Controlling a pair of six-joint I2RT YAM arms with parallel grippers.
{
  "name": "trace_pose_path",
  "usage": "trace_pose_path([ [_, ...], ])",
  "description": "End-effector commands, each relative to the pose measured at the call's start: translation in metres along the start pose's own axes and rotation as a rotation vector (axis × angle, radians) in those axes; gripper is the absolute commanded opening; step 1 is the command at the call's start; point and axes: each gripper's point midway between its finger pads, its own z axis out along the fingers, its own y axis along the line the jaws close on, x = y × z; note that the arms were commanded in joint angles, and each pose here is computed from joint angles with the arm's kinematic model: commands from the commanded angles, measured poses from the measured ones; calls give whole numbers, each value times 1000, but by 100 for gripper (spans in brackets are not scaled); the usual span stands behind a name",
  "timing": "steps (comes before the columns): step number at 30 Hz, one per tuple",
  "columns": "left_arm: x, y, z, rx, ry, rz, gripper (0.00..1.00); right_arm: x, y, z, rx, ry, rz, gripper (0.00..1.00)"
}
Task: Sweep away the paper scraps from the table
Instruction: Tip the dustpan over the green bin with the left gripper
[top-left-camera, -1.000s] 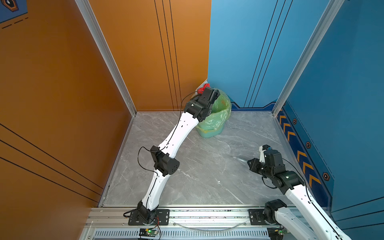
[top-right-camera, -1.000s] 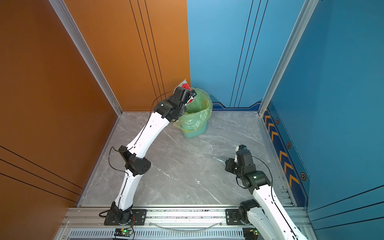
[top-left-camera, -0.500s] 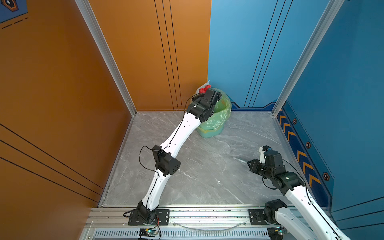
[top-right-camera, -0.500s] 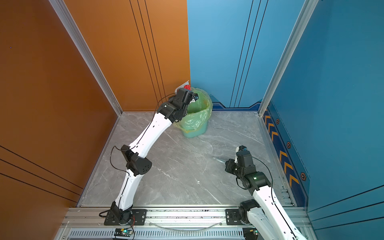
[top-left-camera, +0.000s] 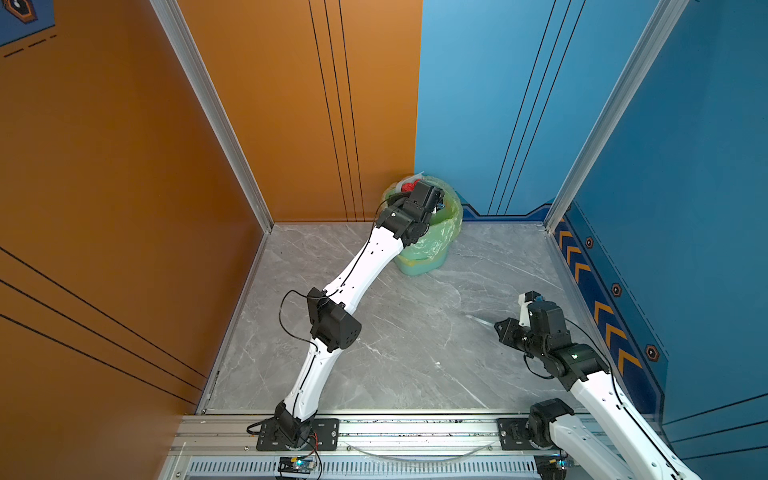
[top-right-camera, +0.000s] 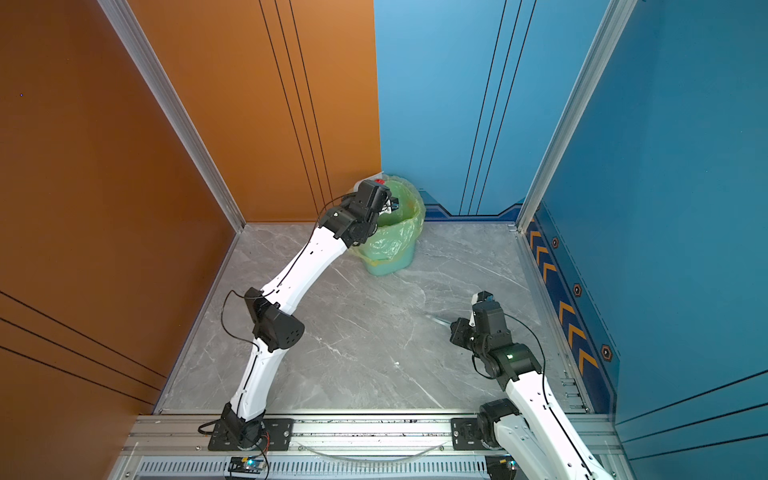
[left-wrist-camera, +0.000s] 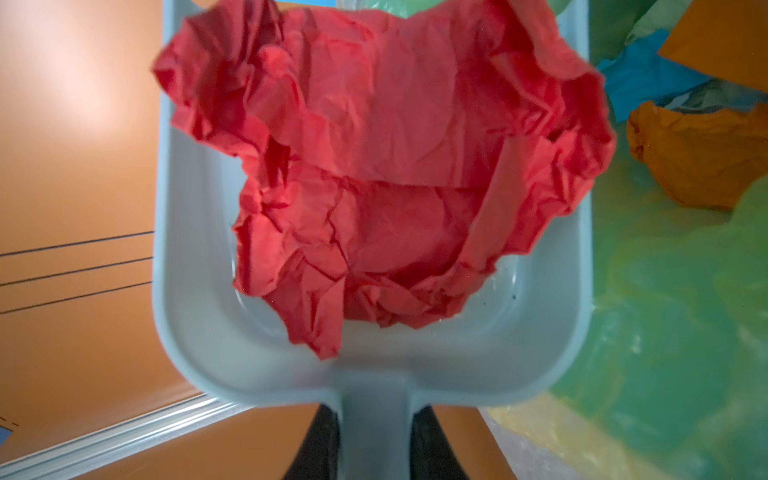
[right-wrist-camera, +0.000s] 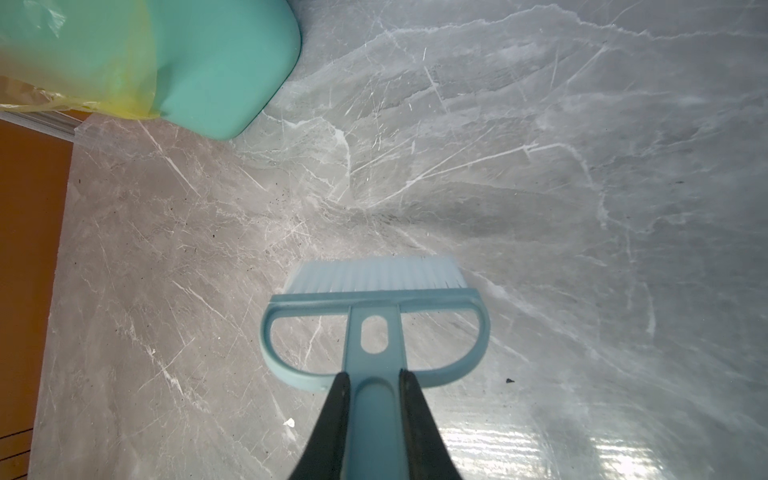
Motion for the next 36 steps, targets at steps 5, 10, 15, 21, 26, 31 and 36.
trace_pose_path([
  [5, 4, 14, 2, -34, 5, 31, 0, 3, 1, 2, -16, 7, 19, 0],
  [10, 2, 15, 3, -44, 7, 76, 0, 4, 1, 2, -16, 8, 20, 0],
  [15, -1, 21, 3, -65, -3, 101, 0, 4, 1, 2, -14, 8, 20, 0],
  [21, -6, 29, 5, -106, -6, 164, 0, 5, 0, 3, -15, 8, 19, 0],
  [26, -8, 33, 5, -118, -13, 188, 0, 5, 0, 2, -15, 8, 21, 0],
  [31, -8, 37, 4, -128, -15, 192, 0, 6, -1, 1, -15, 5, 20, 0],
  [36, -7, 39, 2, -129, -15, 195, 0, 6, -1, 1, -15, 4, 20, 0],
])
